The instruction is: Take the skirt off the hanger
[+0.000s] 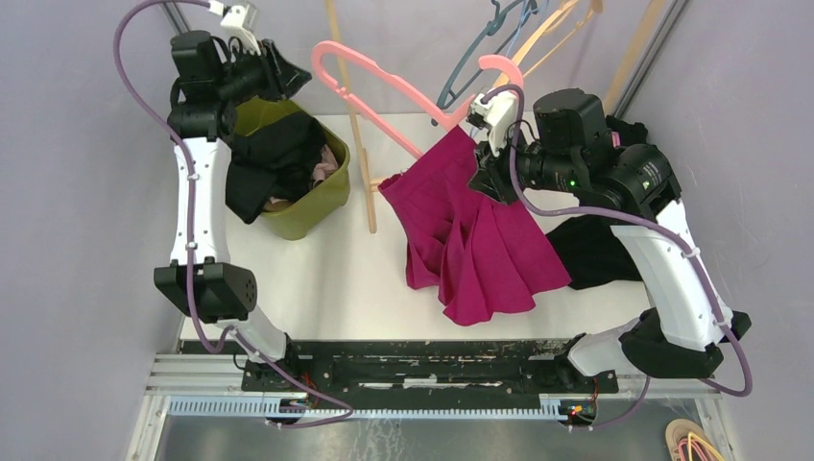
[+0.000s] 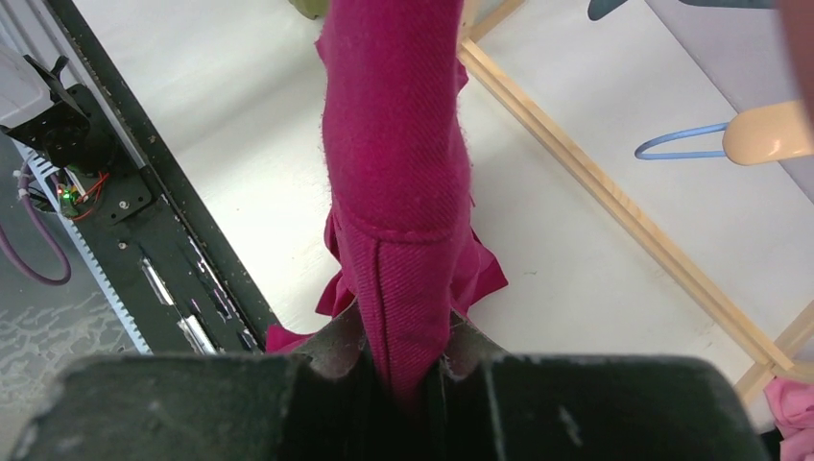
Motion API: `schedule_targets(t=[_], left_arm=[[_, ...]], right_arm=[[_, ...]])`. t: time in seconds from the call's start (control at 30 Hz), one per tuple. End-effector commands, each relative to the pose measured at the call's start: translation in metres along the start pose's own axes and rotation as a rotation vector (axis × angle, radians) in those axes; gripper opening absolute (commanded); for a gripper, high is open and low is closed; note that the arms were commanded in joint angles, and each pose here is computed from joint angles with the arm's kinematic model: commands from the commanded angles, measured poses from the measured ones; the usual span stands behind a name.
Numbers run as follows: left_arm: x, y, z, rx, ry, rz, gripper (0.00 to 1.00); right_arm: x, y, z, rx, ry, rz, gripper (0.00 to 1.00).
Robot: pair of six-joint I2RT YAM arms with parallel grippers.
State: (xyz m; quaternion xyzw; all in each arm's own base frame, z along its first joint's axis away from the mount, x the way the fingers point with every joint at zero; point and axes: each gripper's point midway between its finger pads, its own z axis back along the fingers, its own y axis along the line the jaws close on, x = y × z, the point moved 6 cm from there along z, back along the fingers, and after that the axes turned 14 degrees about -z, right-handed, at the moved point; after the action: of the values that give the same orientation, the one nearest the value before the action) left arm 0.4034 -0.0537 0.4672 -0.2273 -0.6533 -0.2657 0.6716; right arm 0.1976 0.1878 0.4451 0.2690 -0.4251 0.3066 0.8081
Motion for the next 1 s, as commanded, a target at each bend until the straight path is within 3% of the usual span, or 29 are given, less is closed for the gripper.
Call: schedule_targets(t=[0.0,0.23,0.4,0.63,0.87,0.97], left_arm=[[-0.052,0.033,0.026,0.327,0.318,-0.041,0.44],[-0.041,0.002,0.04,0.246,0.228,-0.079,0.45],[-0.045,-0.022,0.048,0.258,0.229,-0.08,0.46],[-0.019,-0.05,0.076,0.455,0.261,-0.299,0.46],[0.007,-0.073,0.115,0.519,0.208,-0.406,0.45],[0.005,-0.08,0.129,0.538,0.239,-0.502,0.45]], right_arm=[[0.026,0.005,0.012,0.011,-0.144,0.041,0.01],[0.001,-0.004,-0.004,-0.046,-0.005,0.057,0.01],[-0.001,-0.002,-0.028,-0.036,0.051,0.07,0.01],[0.016,0.016,-0.051,-0.019,0.045,0.154,0.01],[0.006,0.027,-0.069,-0.07,0.115,0.262,0.01],[0.004,0.027,-0.071,-0.092,0.133,0.283,0.01]])
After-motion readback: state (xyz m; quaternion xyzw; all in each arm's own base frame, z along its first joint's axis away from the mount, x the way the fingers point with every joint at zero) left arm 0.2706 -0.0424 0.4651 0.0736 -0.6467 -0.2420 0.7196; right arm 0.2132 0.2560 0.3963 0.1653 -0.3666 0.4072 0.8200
